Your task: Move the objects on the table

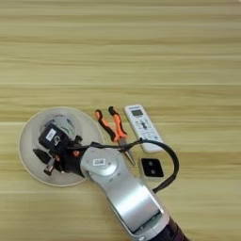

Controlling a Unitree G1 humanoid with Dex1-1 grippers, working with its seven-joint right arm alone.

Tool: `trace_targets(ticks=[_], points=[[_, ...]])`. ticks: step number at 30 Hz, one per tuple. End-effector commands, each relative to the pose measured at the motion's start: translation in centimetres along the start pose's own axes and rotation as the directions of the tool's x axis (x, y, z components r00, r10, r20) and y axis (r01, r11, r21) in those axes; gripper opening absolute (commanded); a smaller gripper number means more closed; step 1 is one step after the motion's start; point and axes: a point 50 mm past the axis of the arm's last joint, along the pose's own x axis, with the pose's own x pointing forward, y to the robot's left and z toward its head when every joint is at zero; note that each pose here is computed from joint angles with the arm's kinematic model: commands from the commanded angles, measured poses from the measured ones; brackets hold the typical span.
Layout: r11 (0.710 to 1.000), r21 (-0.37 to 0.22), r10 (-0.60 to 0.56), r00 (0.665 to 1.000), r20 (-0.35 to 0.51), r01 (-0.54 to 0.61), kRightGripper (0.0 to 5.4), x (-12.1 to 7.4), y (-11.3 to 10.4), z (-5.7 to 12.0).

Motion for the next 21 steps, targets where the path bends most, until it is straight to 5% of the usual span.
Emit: trace_targets(ticks=[1, 21], points=[[0.995, -0.074, -0.057, 0.992, 0.116, 0.066, 1.51, -0.36, -1.03, 2.31], [0.993, -0.077, -0.073, 0.988, 0.138, 0.084, 3.74, -0.60, -1.29, 2.84]])
